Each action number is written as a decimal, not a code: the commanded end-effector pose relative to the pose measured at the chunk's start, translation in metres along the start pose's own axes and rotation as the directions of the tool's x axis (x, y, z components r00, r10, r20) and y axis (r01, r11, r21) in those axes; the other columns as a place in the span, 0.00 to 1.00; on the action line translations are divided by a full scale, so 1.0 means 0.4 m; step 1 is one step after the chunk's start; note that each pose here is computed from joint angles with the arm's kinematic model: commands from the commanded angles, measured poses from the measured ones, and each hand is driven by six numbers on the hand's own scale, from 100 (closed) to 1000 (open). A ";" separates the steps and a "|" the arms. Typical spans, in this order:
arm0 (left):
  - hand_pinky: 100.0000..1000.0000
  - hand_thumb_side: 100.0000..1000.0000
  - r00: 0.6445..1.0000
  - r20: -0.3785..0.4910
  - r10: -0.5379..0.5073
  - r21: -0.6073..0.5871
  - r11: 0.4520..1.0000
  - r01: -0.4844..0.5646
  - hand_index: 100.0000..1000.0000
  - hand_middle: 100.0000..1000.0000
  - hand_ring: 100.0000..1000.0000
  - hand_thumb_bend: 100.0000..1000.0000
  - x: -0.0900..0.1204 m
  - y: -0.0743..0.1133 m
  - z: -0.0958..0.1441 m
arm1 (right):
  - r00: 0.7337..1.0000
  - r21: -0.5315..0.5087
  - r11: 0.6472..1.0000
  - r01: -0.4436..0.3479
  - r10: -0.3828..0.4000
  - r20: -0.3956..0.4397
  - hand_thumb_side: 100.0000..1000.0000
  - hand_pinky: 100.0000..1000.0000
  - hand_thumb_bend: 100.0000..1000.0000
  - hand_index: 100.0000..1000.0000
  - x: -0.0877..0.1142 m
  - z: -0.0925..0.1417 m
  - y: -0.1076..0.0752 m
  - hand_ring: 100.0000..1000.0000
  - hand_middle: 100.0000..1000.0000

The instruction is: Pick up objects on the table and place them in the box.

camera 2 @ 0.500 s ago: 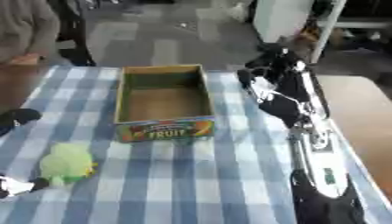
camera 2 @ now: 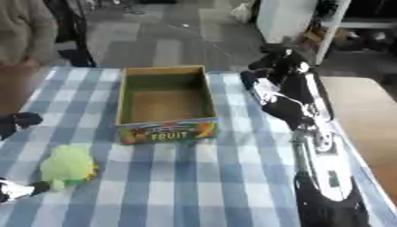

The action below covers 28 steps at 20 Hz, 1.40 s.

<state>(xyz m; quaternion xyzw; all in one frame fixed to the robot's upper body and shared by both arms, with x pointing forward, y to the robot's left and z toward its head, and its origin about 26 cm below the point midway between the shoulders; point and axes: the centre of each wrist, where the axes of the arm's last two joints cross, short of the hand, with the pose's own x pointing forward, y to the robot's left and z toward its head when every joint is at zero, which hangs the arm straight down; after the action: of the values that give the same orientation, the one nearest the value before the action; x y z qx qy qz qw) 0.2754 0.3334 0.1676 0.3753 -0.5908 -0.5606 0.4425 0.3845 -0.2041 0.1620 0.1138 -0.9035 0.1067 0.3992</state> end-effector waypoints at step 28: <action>0.75 0.59 0.996 0.041 -0.075 -0.246 0.966 0.082 0.94 0.89 0.82 0.66 -0.059 0.013 -0.111 | 1.000 0.015 1.000 -0.006 0.005 0.027 0.00 0.52 0.35 0.69 0.016 -0.017 -0.003 0.59 0.44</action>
<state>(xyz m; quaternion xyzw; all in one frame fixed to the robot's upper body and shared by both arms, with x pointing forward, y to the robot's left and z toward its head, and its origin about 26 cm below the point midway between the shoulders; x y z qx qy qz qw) 0.3239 0.3360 0.1600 0.3181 -0.5199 -0.6435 0.4631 0.3849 -0.2039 0.1613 0.1144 -0.9029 0.1076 0.4001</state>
